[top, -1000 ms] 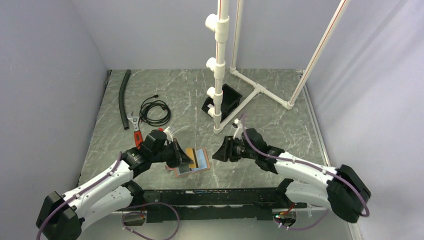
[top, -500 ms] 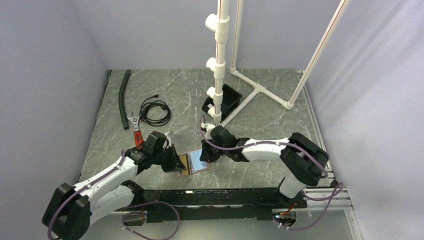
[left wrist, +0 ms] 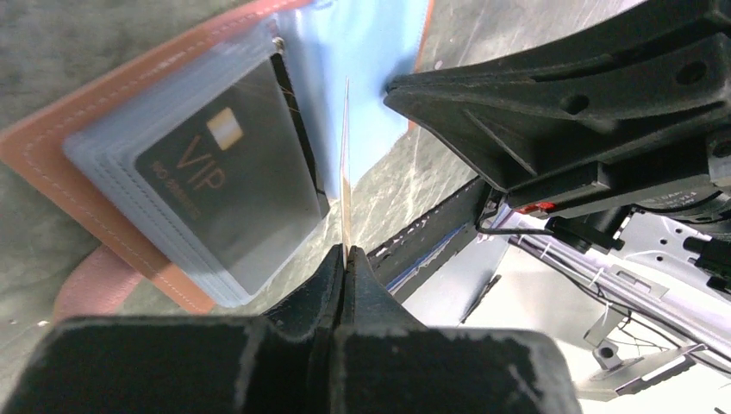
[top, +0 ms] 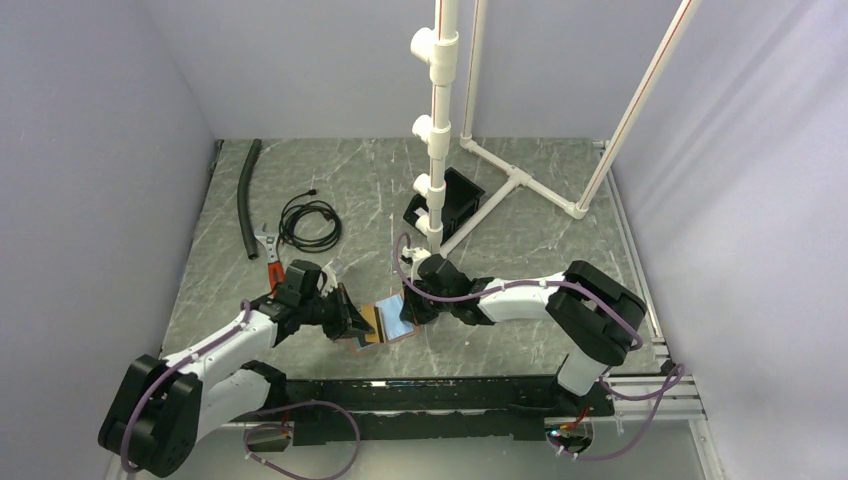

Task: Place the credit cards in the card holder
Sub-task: Insert the credit card into the card holder.

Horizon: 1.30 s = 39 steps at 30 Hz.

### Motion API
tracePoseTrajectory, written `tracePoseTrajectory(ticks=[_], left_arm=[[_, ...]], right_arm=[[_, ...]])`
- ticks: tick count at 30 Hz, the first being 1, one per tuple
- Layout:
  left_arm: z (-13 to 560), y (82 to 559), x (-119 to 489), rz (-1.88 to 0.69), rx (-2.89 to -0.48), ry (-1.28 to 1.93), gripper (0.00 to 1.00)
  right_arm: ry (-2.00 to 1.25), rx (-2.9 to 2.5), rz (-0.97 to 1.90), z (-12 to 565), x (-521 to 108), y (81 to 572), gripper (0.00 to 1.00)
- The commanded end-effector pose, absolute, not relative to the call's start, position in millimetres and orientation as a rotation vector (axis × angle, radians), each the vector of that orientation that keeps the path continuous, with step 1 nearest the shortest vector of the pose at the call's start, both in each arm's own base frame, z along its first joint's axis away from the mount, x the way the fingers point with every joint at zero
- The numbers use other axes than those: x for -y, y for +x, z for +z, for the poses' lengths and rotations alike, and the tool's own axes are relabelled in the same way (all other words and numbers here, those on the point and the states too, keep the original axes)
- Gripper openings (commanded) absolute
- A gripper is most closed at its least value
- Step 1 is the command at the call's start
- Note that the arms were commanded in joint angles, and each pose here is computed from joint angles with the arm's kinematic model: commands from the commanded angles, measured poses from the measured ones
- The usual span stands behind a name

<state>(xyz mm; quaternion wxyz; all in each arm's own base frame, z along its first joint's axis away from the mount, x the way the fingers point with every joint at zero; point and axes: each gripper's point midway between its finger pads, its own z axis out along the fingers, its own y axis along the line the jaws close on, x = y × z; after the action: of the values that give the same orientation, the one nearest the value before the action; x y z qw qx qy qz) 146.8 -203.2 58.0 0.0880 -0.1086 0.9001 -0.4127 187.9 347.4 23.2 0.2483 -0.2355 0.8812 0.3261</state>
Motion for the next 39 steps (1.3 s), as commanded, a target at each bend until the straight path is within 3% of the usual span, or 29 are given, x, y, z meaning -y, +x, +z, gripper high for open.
tracePoseTrajectory(ticks=[1,26,39], left_arm=[[55,148,200,-1.277,-2.671,-0.365,0.00],[52,153,204,-1.402,-2.607,-0.343,0.00],[35,152,195,-1.272,-2.696,-0.369,0.00]], right_arm=[[-0.613,-2.452,0.766,2,-327,191,0.00],[-0.636,-2.458,0.803,4,-334,189,0.00],[-0.645,-2.467,0.818,1,-336,186,0.00]])
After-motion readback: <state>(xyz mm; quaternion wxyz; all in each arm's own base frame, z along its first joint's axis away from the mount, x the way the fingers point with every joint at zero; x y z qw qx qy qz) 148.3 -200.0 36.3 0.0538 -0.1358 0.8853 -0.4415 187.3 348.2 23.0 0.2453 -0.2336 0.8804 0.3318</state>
